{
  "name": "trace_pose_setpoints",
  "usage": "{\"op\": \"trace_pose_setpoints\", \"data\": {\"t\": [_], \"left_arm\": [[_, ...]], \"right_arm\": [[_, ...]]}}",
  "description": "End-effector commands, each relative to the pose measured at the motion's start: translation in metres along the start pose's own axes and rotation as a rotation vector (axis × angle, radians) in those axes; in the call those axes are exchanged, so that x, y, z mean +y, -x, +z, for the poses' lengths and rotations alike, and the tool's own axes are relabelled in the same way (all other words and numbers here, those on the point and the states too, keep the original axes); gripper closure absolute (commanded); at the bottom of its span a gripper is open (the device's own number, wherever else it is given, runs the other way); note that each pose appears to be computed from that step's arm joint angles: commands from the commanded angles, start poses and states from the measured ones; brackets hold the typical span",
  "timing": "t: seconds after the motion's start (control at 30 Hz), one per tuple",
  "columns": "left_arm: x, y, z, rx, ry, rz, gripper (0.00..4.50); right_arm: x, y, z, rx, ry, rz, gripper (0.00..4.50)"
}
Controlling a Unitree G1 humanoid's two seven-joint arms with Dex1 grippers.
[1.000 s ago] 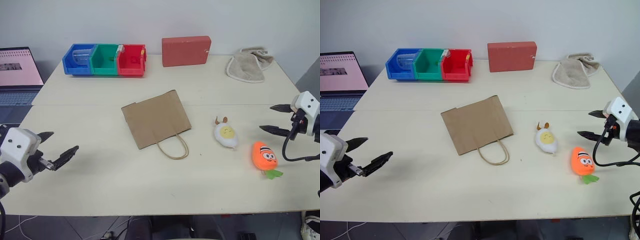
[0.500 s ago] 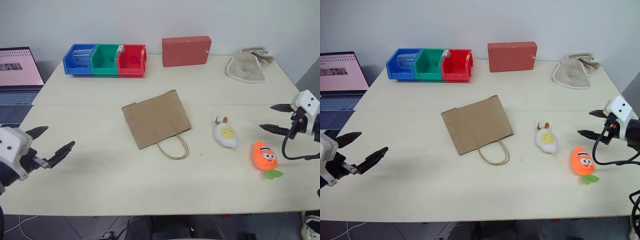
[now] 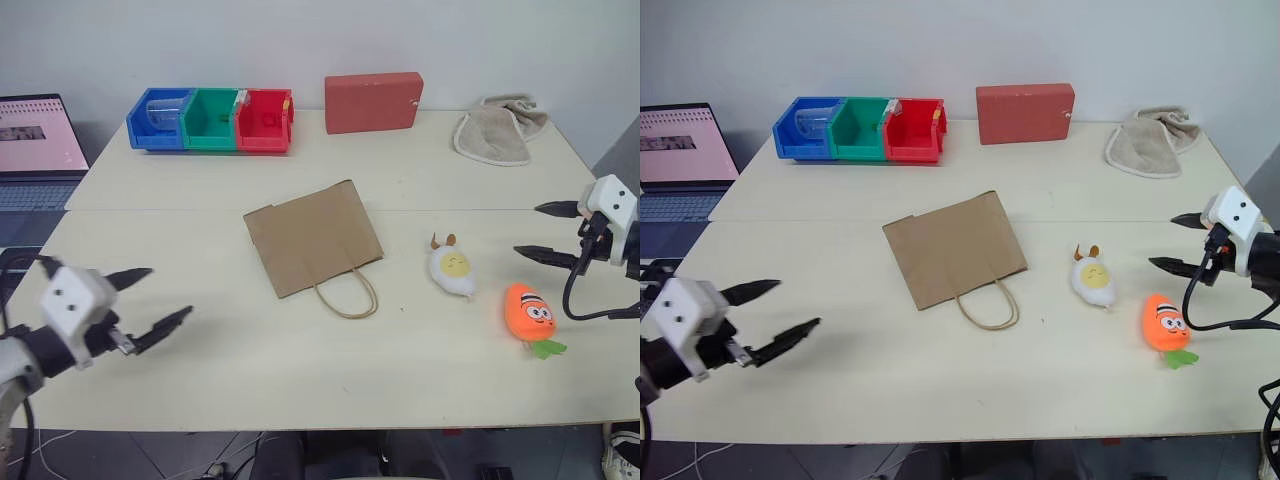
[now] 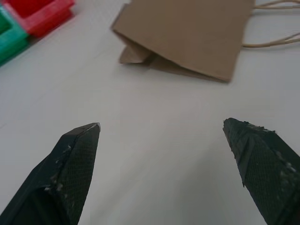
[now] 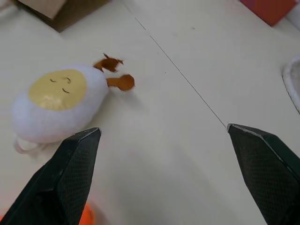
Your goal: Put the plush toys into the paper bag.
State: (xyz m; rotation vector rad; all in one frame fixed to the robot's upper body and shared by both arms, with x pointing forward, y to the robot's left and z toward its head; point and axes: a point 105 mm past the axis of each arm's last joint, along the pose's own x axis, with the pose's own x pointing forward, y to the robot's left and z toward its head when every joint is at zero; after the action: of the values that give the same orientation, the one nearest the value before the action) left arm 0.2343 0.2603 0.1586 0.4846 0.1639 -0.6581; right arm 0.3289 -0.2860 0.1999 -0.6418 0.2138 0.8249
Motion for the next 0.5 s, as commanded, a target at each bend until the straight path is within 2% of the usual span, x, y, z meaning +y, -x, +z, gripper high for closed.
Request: {"op": "trace_pose_setpoints", "data": {"t": [0.03,0.1,0.23,0.37,0.5], "left_arm": [[-0.023,-0.029,0.023,-0.061,-0.102,-0.132,0.01],[-0.032,-0.042,0.029,-0.082,-0.126,-0.184,0.01],[-0.063,-0.078,0.042,-0.157,-0.066,-0.347,0.01],[-0.086,-0.114,0.046,-0.202,-0.077,-0.449,0.01],[-0.103,-0.135,0.048,-0.223,-0.127,-0.514,0.01]], "right_arm": [[0.012,0.012,0.03,-0.042,0.063,0.062,0.0],[0.026,0.013,0.038,-0.043,0.065,0.112,0.0],[0.063,0.008,0.057,-0.073,0.055,0.216,0.0],[0.086,0.008,0.059,-0.056,0.033,0.276,0.0],[0.107,0.009,0.059,-0.033,0.011,0.334,0.0]]}}
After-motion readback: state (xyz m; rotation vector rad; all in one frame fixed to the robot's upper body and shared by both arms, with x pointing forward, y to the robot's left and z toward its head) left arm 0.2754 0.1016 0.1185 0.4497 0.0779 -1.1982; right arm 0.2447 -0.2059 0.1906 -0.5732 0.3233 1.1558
